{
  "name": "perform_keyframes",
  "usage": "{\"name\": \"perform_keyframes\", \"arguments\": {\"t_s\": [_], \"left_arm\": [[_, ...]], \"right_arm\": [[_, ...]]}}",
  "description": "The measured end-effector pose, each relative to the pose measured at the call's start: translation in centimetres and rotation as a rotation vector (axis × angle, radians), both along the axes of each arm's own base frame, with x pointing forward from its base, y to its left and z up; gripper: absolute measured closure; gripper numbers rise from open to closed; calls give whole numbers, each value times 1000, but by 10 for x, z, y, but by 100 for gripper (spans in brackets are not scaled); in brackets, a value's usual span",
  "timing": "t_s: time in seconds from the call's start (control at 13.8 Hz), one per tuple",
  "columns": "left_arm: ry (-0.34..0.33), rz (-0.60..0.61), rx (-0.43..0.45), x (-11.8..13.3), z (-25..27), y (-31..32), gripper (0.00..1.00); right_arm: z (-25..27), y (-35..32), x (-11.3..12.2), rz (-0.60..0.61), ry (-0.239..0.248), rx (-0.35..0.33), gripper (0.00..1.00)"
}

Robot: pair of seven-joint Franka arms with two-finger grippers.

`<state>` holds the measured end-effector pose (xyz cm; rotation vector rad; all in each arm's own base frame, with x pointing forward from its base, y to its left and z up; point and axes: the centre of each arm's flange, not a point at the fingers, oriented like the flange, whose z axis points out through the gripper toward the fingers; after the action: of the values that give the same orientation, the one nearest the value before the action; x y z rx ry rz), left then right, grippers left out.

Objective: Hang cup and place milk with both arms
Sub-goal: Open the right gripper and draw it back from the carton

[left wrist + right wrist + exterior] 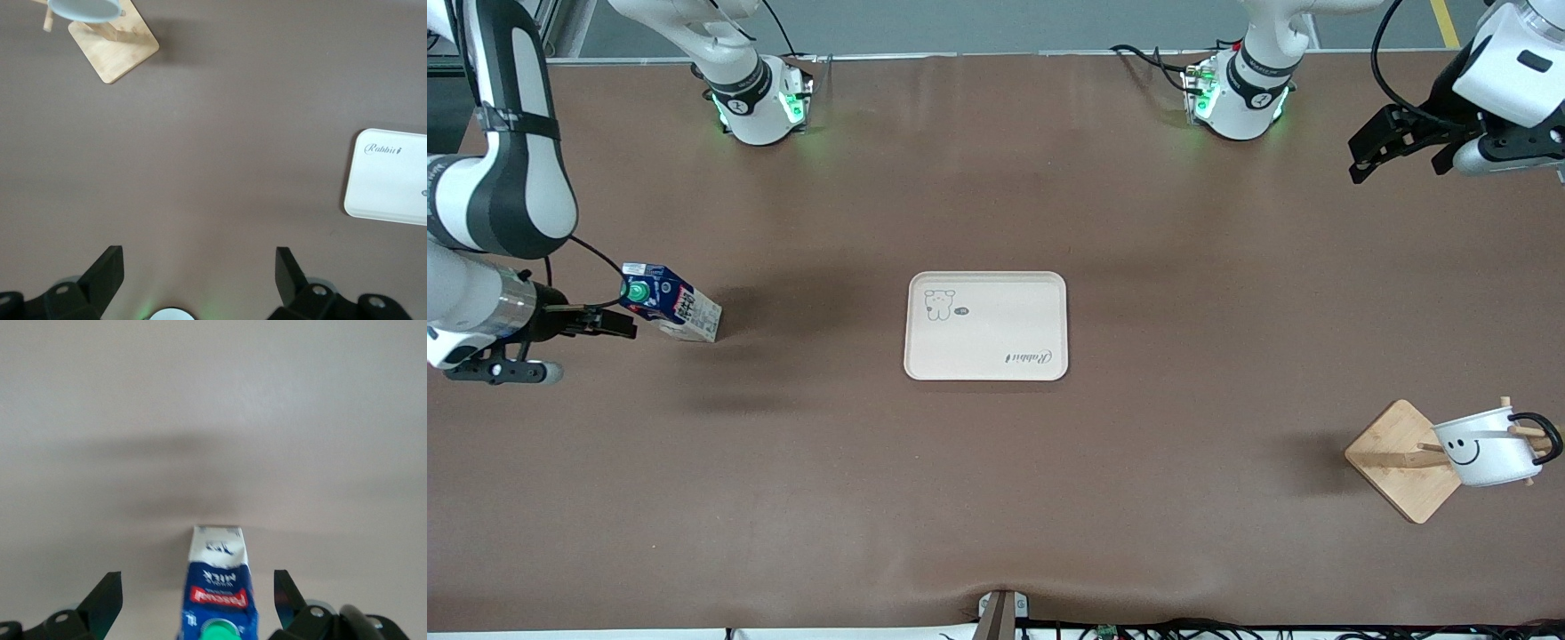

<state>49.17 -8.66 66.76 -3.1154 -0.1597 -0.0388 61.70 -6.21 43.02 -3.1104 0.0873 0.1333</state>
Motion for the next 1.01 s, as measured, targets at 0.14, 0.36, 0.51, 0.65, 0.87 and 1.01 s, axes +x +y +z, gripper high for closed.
{"name": "perform_keyframes", "arguments": {"t_s": [0.14, 0.36, 0.51, 0.65, 0.87, 1.01], "left_arm": [[-15, 2, 1, 2, 1, 1, 0], [-24, 5, -1, 8, 2, 2, 0], [-18, 5, -1, 13, -2, 2, 0], [-15, 6, -1, 15, -4, 2, 0], [-12, 7, -1, 15, -4, 3, 0], [-6, 10, 0, 15, -5, 4, 0]], "right_arm": [[25, 5, 14, -21, -64, 53, 0], [60, 8, 27, -19, -119, 68, 0], [86, 10, 29, -10, -128, 69, 0], [108, 16, 27, 5, -112, 72, 0], [126, 32, 20, 42, -72, 55, 0], [144, 34, 9, 52, -55, 49, 0]]}}
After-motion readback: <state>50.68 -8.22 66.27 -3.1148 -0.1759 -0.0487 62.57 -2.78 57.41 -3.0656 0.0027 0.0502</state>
